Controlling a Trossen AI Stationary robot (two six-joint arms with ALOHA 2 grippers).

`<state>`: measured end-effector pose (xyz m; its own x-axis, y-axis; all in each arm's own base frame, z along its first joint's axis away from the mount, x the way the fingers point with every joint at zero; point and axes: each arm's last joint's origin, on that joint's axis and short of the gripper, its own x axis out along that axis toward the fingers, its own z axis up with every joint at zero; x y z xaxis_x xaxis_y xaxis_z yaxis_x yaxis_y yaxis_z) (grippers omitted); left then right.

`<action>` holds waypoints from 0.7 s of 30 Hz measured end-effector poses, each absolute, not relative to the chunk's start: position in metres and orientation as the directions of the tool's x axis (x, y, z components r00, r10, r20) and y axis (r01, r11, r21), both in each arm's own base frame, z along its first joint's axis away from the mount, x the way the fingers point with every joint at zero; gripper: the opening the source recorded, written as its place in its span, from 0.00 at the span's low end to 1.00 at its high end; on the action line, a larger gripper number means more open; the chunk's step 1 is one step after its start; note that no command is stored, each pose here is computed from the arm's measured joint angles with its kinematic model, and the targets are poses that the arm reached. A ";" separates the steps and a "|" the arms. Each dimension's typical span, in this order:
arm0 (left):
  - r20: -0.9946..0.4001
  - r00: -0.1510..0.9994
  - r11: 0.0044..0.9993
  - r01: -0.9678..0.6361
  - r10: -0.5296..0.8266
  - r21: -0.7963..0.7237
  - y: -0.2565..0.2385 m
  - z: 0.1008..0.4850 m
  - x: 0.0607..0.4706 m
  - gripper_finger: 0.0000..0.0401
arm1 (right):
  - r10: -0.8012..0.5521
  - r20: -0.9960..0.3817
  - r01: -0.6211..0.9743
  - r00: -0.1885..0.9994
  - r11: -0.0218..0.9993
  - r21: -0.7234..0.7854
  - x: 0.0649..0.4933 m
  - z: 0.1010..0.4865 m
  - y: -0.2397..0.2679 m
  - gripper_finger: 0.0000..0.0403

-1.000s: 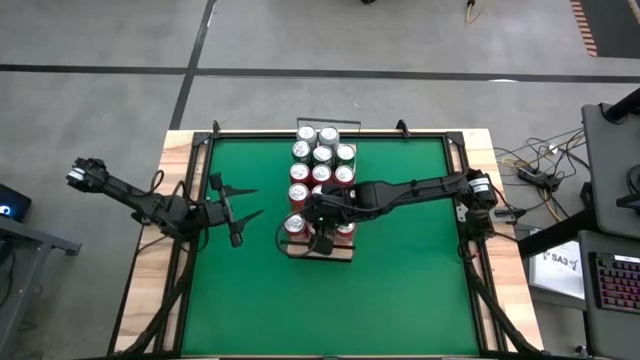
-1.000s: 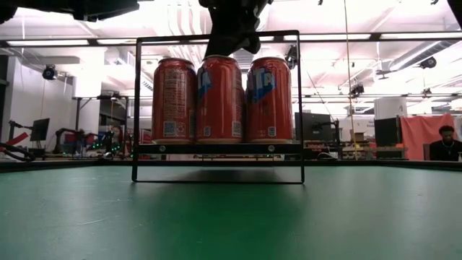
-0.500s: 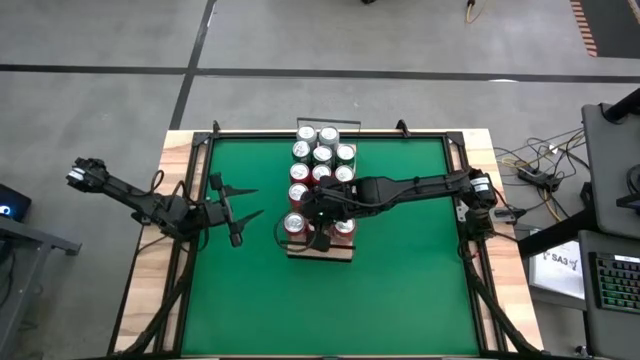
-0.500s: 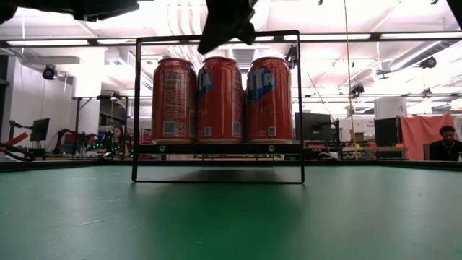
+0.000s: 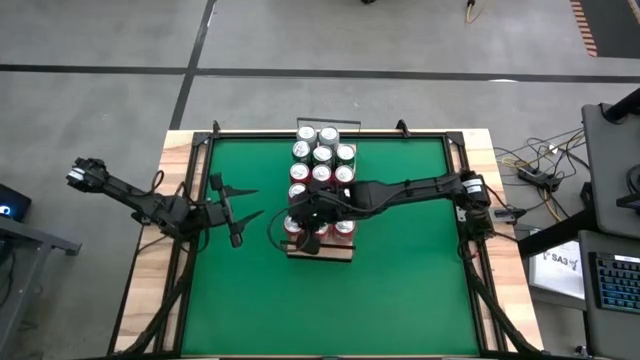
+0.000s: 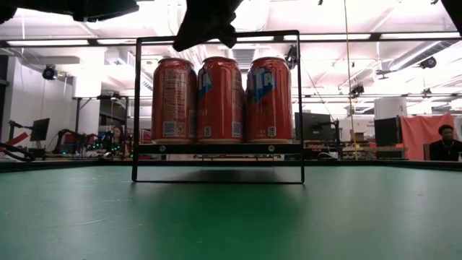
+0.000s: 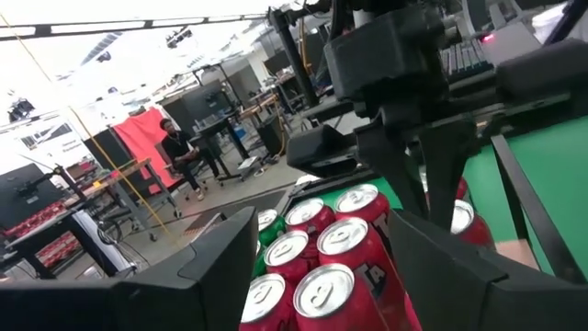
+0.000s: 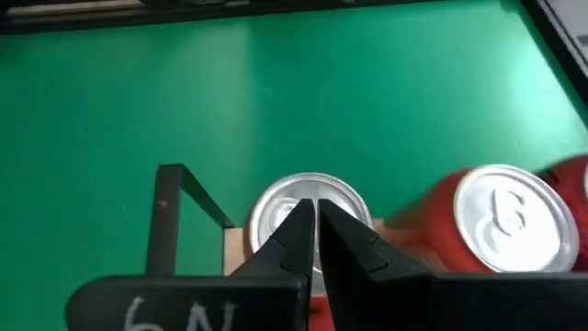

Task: Place canned beverage on shelf
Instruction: Adjust the orange soda cans, then return to Home Position

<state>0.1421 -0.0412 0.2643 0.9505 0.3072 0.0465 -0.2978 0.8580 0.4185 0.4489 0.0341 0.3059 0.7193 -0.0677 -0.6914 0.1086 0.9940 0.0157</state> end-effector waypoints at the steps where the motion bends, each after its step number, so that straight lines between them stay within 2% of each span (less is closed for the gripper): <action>1: 0.042 0.951 0.857 -0.296 0.307 0.422 -0.041 0.264 0.142 0.57 | -0.064 -0.689 0.104 0.722 0.994 0.016 0.451 0.304 0.035 0.02; 13: -0.048 0.941 0.846 -0.278 0.335 0.454 -0.039 0.254 0.138 0.57 | -0.079 -0.648 0.099 0.757 0.995 -0.006 0.463 0.297 0.027 0.02; 21: -0.045 0.941 0.848 -0.280 0.335 0.450 -0.038 0.254 0.137 0.57 | -0.070 -0.664 0.100 0.744 0.995 0.006 0.463 0.292 0.030 0.02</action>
